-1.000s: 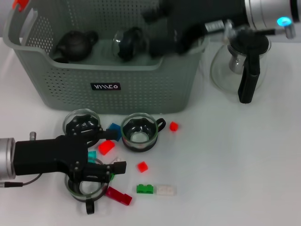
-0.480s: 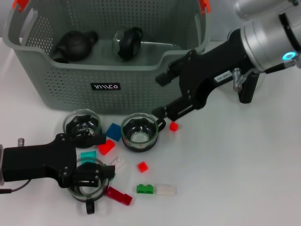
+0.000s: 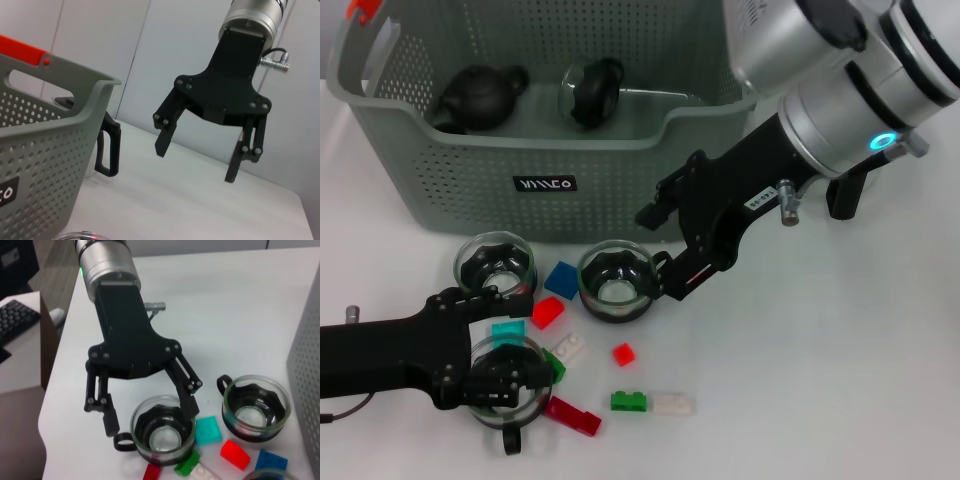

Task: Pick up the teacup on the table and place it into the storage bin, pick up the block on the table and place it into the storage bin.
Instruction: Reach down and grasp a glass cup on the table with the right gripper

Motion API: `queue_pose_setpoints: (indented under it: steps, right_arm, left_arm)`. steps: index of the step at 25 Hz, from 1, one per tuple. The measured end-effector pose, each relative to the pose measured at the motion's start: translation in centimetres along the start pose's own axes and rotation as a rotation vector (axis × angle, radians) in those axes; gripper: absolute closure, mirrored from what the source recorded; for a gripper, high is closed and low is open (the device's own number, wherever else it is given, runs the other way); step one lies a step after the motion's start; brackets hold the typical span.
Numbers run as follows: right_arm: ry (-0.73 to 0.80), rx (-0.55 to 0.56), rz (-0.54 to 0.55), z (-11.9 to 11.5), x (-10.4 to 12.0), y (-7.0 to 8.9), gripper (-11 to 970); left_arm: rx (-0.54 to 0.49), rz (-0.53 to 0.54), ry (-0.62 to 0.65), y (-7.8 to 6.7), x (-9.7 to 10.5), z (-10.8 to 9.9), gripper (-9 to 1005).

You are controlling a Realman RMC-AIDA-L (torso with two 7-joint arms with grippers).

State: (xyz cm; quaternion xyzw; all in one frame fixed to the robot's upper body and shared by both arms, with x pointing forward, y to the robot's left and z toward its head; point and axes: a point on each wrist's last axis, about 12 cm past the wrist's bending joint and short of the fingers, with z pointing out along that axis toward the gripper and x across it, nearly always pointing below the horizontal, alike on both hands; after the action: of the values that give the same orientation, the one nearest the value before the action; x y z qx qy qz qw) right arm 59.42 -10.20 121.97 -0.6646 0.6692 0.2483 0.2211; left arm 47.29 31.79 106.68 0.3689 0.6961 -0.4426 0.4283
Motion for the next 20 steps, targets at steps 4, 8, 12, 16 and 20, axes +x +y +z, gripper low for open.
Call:
queue_pose_setpoints:
  steps: [4,8,12,16,20]
  right_arm:
    - [0.052,-0.008,-0.027,1.1,-0.6,-0.1,134]
    - [0.107,-0.024,-0.048,3.0,-1.0,-0.2,134]
    - [0.161,-0.015,-0.072,4.6,-1.2,-0.4,134]
    - [0.195,0.012,-0.094,5.6,-1.2,-0.5,134]
    - [0.197,0.033,-0.114,6.2,-1.3,-0.6,133]
  left_arm:
    - [0.0,0.0,0.001,0.0,0.0,-0.1,98]
    - [-0.002,0.001,0.005,0.0,0.0,0.0,99]
    - [-0.003,-0.003,0.009,0.0,0.2,-0.2,99]
    - [-0.006,-0.009,0.011,-0.2,0.4,-0.4,100]
    - [-0.008,-0.013,0.012,-0.3,0.5,-0.5,100]
